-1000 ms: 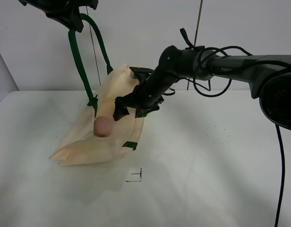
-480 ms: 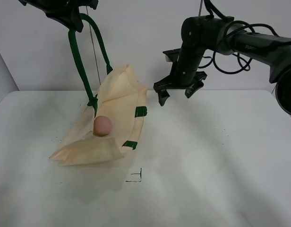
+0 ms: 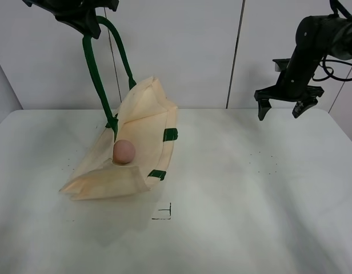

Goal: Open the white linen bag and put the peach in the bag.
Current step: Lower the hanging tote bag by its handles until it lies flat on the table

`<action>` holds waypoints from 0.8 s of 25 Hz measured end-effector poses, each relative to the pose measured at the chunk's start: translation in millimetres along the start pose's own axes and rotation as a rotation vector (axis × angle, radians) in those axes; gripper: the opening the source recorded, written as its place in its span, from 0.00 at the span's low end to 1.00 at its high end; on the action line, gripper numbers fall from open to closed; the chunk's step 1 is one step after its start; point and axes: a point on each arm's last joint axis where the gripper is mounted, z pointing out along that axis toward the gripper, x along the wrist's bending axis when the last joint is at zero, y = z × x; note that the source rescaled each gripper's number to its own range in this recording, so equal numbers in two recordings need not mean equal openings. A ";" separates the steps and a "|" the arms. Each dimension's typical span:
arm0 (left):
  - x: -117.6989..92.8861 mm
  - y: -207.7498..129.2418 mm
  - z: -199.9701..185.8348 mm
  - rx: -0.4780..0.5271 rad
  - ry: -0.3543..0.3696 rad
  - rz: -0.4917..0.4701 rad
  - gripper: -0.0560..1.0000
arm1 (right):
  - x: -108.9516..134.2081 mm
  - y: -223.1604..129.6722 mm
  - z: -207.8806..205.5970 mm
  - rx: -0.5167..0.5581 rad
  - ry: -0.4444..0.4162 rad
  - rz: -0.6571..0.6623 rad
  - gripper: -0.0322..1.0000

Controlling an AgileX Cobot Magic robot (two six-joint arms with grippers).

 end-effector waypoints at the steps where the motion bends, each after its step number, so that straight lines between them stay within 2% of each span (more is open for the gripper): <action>1: 0.0 0.0 0.0 0.000 0.000 0.000 0.05 | -2.2 0.1 -0.4 -0.001 0.000 0.005 1.00; 6: 0.0 0.0 0.0 0.000 0.000 0.000 0.05 | -2.6 -3.8 -11.0 -0.009 0.009 0.003 1.00; 10: 0.0 0.0 0.0 0.000 0.000 0.000 0.05 | -3.4 -27.0 -35.1 0.007 0.002 -0.010 1.00; 15: 0.0 0.0 0.0 0.000 0.000 0.000 0.05 | -3.1 -88.6 -84.6 0.023 0.010 -0.006 1.00; 16: 0.0 0.0 0.0 0.000 0.000 0.000 0.05 | -3.1 -88.6 -84.6 0.023 0.010 -0.006 1.00; 20: 0.0 0.0 0.0 0.000 0.000 0.000 0.05 | -3.7 -159.7 -116.1 0.037 0.011 -0.012 1.00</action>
